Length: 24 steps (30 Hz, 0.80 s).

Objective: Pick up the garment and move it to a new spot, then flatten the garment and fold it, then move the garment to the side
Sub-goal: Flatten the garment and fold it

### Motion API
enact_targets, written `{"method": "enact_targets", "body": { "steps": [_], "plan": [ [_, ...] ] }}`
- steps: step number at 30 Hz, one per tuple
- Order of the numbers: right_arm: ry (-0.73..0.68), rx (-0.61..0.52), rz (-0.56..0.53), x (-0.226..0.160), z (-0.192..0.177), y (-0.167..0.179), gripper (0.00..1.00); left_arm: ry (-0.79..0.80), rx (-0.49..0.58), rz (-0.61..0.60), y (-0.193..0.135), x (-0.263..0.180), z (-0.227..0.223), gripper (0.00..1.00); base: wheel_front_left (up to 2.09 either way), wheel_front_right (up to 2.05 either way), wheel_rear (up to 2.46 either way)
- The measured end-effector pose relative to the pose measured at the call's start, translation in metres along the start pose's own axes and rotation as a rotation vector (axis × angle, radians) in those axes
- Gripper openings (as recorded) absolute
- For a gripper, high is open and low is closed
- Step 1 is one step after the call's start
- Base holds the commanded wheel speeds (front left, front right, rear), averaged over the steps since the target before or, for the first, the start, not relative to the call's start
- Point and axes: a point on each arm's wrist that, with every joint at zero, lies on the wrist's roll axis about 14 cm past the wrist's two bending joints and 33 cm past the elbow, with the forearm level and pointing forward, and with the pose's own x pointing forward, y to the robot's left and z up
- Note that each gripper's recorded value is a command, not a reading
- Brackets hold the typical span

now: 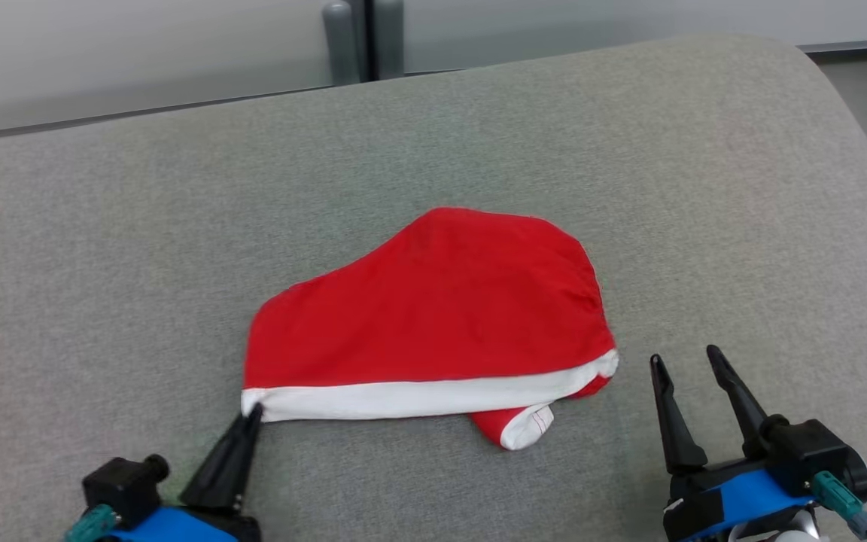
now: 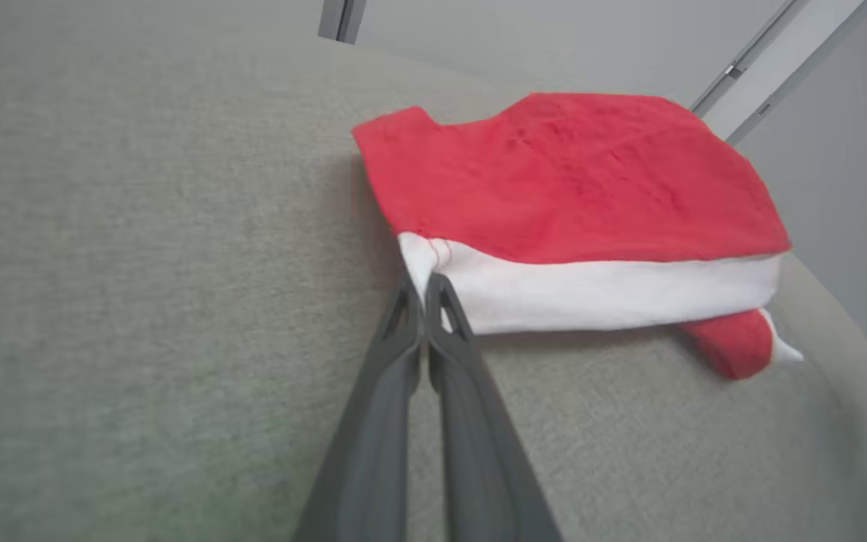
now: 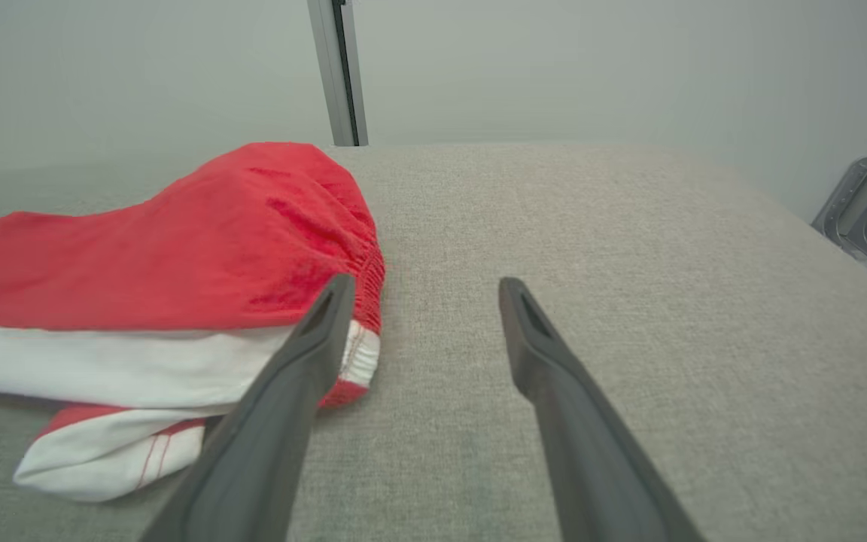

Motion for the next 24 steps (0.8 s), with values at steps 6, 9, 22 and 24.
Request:
{"method": "enact_targets", "body": {
  "steps": [6,9,22,24],
  "plan": [
    [0.052,0.03,0.08,0.006,-0.018,0.028,1.0,-0.021,-0.006,0.166,0.046,-0.022,0.002,0.0,0.0,0.0,0.0],
    [0.084,0.048,0.146,0.008,-0.028,0.05,1.0,-0.021,-0.013,0.2,0.055,-0.028,0.001,0.0,0.0,0.0,0.0],
    [0.129,0.074,0.254,0.01,-0.041,0.087,1.0,-0.024,-0.035,0.227,0.059,-0.033,-0.002,0.0,0.0,0.0,0.0],
    [0.136,0.077,0.26,0.01,-0.043,0.089,1.0,-0.025,-0.035,0.232,0.061,-0.034,-0.002,0.0,0.0,0.0,0.0]
  ]
}}
